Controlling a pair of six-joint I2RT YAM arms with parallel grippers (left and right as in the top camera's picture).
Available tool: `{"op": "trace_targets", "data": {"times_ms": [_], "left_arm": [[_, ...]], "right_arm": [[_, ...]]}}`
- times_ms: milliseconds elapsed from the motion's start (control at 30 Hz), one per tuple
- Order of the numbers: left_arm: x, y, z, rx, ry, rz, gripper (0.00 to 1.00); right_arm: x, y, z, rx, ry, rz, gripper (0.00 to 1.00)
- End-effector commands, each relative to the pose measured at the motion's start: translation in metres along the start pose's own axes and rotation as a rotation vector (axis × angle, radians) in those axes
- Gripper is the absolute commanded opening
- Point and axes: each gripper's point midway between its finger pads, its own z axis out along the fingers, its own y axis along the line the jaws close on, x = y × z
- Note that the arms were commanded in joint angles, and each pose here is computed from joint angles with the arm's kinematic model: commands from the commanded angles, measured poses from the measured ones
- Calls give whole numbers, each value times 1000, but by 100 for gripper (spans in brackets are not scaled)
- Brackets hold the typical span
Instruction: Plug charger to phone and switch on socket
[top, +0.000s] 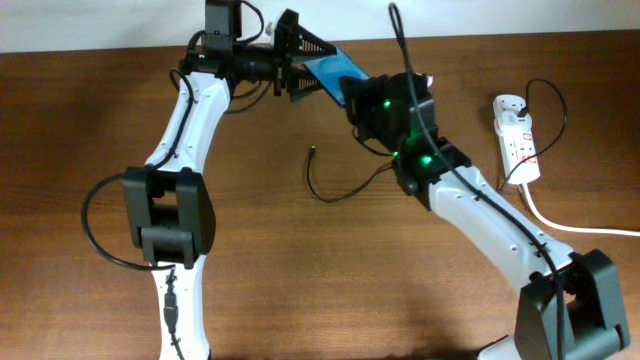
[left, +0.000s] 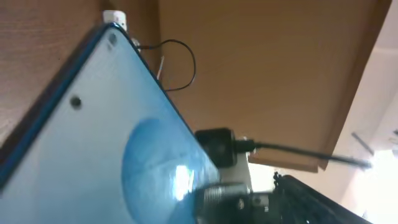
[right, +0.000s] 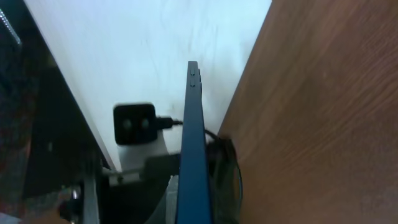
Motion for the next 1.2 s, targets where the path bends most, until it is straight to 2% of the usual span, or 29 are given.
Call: {"op": "trace_targets", "data": {"times_ms": [0,67,233,367,467,667,767,833,933,1000,1067,1167], "left_arm": [[-12,-11,-4,-5,-52,-28,64],[-18,-8,-5,-23,-89,-81,47],[-21,-6,-5,-30,-108,-140,40],[-26,-3,-6,-44,-135,-141,29],[-30,-1,-6,-58,-161,-140,27],[-36,4,-6,-82,-203,-140,14],[-40,6,-2,-100,-229,-139,0],[-41,7,-2,-105,-238,-139,0],[-44,9,-3,-113,-255,-139,0],[-44,9,-4,-115,-258,-140,0],[-46,10,-5,-121,-270,-139,0],[-50,12,-8,-133,-290,-122,0]], "right_arm": [[-4,23,-6,-56,-69,0,4],[-6,26,-5,-76,-84,23,4],[0,30,14,-161,-183,55,4],[8,28,18,-159,-165,51,4],[7,28,18,-159,-169,51,4],[7,28,18,-159,-170,51,4],[8,27,19,-159,-164,51,4],[8,28,18,-160,-164,51,6],[8,28,18,-160,-164,51,18],[8,28,18,-160,-164,51,21],[8,28,19,-159,-162,49,34],[-1,24,19,-141,-176,24,45]]}}
